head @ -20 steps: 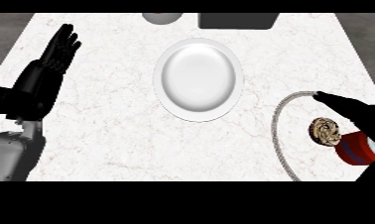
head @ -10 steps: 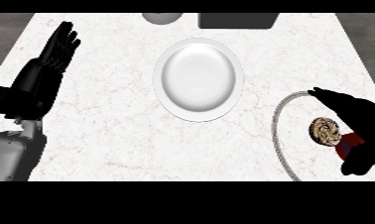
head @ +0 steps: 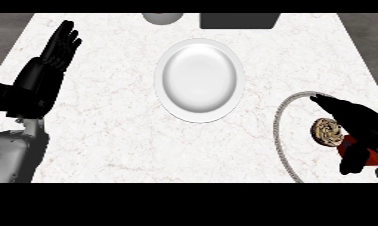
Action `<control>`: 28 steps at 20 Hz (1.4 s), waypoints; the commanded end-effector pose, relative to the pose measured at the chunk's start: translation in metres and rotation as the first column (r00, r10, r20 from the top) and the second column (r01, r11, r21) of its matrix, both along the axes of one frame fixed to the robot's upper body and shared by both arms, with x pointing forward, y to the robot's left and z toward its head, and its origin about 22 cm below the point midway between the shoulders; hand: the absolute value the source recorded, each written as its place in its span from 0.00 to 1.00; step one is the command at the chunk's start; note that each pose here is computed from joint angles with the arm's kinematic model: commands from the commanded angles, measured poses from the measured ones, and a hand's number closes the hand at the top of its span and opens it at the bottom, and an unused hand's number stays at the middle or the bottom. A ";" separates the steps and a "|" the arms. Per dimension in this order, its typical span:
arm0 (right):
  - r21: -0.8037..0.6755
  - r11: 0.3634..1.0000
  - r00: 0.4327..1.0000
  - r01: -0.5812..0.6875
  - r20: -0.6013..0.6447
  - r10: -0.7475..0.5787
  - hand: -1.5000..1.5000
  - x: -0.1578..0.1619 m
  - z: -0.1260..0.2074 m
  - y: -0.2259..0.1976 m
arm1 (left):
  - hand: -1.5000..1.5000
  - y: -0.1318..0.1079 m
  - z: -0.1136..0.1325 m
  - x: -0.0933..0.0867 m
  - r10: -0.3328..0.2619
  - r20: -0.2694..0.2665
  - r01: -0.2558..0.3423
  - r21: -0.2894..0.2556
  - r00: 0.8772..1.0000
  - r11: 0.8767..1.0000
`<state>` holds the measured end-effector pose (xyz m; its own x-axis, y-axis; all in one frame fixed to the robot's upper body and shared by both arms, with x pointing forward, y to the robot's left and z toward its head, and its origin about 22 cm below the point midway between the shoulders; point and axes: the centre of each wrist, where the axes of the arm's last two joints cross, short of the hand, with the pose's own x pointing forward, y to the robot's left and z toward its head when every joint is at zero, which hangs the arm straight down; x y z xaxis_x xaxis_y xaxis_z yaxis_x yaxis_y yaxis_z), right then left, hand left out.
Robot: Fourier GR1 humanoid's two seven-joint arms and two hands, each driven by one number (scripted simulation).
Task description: Pick the cupcake from the placemat and place it in the plate
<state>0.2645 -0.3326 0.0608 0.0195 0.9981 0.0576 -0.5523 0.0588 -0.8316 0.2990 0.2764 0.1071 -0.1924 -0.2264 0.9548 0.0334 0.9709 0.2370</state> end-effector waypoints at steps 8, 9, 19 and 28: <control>-0.033 0.999 0.997 0.003 -0.077 -0.006 0.00 0.016 -0.060 0.003 | 0.50 0.001 -0.004 0.009 -0.008 -0.005 0.008 -0.005 1.000 1.000; -0.047 0.999 0.998 0.014 -0.067 -0.017 0.00 0.008 -0.051 -0.019 | 0.50 0.011 -0.002 0.015 0.002 -0.010 -0.002 0.001 1.000 1.000; -0.014 0.997 0.972 -0.077 0.222 0.078 1.00 0.027 -0.056 -0.003 | 0.50 0.004 -0.005 0.003 -0.016 -0.006 0.016 0.003 1.000 1.000; -0.056 0.775 0.748 0.630 0.311 -0.586 1.00 -0.069 -0.089 -0.030 | 0.50 0.036 -0.014 -0.017 0.118 -0.039 -0.118 0.005 0.992 0.993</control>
